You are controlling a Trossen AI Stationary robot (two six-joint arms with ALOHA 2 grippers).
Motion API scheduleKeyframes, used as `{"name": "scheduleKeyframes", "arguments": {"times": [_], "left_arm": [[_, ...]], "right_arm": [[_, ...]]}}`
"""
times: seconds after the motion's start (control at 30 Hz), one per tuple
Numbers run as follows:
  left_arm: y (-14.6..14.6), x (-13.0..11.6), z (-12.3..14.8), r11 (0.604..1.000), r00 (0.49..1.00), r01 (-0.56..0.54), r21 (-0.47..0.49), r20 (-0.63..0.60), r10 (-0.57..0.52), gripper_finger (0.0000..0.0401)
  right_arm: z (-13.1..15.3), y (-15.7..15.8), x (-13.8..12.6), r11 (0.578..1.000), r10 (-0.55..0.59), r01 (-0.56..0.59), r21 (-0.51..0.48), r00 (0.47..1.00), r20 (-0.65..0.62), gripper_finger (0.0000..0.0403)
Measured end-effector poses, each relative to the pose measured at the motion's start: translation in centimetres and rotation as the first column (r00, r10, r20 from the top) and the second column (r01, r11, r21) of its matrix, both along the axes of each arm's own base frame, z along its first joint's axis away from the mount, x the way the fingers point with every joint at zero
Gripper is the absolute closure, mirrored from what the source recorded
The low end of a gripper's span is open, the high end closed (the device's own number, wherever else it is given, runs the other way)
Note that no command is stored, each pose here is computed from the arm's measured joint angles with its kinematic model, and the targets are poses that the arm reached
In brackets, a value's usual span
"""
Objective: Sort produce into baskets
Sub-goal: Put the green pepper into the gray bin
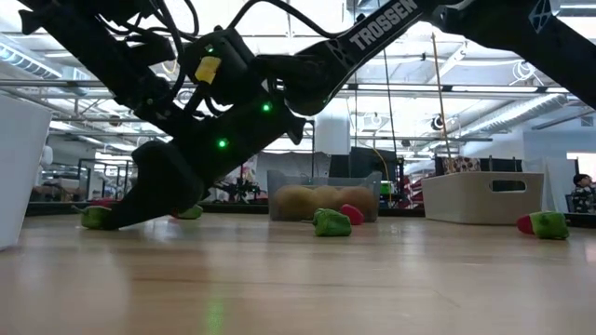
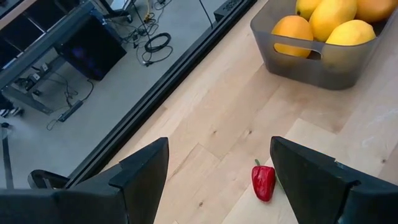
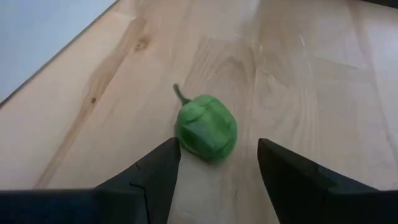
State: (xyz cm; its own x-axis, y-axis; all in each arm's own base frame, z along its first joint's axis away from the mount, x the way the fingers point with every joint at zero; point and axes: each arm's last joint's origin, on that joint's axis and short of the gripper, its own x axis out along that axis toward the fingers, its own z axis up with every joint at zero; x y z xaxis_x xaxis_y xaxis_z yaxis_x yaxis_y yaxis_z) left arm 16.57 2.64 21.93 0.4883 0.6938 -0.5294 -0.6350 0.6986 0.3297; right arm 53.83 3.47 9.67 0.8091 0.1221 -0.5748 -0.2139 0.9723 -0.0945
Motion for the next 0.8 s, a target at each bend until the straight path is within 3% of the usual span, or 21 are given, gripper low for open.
{"name": "scheduleKeyframes", "arguments": {"times": [0.6,0.8], "left_arm": [[0.0,0.0,0.0,1.0,1.0,-0.001,0.0,0.003,0.001,0.0113],[0.0,0.0,0.0,1.0,1.0,-0.001,-0.001,0.004,0.001,0.0113]], "right_arm": [[0.8,0.2,0.5,1.0,-0.005,0.003,0.025,0.995,0.1,0.0192],[-1.5,0.2,0.7,0.996,-0.016,0.007,0.091,0.995,0.099,0.0203]]}}
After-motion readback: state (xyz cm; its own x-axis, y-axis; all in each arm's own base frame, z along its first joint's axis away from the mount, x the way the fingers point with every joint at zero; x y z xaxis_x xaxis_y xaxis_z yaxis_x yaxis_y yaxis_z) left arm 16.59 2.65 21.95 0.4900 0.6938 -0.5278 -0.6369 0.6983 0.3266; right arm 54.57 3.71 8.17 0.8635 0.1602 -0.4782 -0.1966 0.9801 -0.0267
